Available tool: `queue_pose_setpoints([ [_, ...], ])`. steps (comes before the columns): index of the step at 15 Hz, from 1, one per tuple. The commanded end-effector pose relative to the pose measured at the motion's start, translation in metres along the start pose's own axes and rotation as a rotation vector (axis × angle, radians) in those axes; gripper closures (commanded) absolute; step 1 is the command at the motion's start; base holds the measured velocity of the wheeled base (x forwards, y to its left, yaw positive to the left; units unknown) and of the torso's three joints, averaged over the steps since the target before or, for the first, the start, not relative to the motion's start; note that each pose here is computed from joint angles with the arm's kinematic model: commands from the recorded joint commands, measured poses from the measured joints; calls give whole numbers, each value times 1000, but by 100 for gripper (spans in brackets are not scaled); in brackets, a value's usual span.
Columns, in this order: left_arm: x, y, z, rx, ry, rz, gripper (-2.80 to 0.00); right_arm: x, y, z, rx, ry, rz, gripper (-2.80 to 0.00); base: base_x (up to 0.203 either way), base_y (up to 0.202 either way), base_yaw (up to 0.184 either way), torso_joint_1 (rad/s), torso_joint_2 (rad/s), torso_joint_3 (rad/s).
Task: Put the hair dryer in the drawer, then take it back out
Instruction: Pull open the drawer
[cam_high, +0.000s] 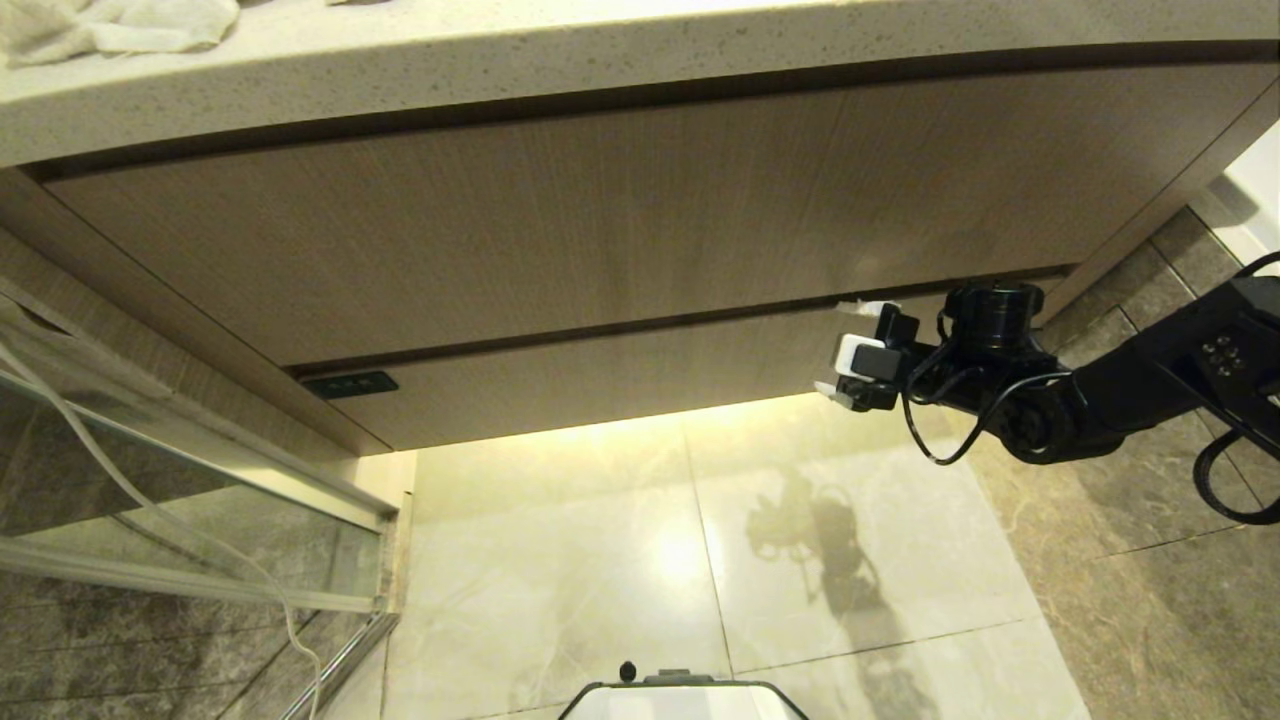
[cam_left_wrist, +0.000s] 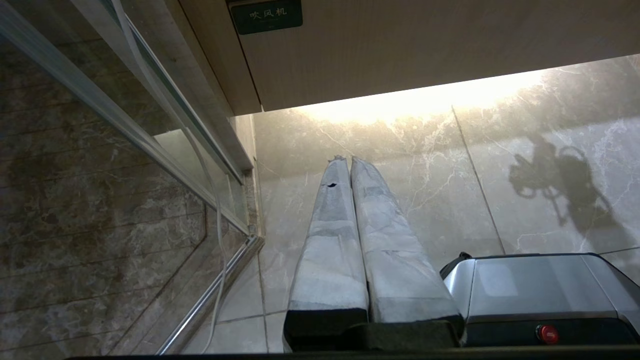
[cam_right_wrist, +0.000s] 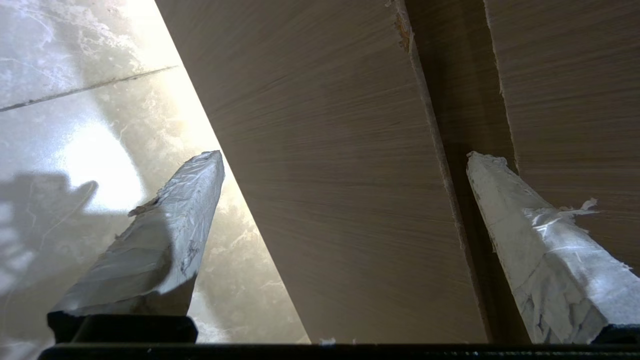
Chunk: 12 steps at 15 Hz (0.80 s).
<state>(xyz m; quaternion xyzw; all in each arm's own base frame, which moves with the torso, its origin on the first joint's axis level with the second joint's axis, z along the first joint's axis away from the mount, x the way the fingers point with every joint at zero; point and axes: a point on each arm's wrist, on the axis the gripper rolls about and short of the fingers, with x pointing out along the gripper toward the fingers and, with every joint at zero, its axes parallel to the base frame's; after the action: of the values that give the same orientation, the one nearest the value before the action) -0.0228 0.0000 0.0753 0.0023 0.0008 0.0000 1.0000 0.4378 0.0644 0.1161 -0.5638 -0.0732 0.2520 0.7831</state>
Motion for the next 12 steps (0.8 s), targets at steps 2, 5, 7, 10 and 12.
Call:
queue_pose_setpoints([
  [2,0,0,0,0,1,0,0,4,1,-4,-1,-1,-11,-280,0,0,0,0,0,0],
  [5,0,0,0,0,2,0,0,10,-3,-6,-6,-10,-47,-280,0,0,0,0,0,0],
  [7,0,0,0,0,1,0,0,15,-1,-9,4,-13,-64,-280,0,0,0,0,0,0],
  [10,0,0,0,0,2,0,0,21,3,-13,13,-15,-71,-280,0,0,0,0,0,0],
  [12,0,0,0,0,2,0,0,24,4,-16,18,-11,-76,-280,0,0,0,0,0,0],
])
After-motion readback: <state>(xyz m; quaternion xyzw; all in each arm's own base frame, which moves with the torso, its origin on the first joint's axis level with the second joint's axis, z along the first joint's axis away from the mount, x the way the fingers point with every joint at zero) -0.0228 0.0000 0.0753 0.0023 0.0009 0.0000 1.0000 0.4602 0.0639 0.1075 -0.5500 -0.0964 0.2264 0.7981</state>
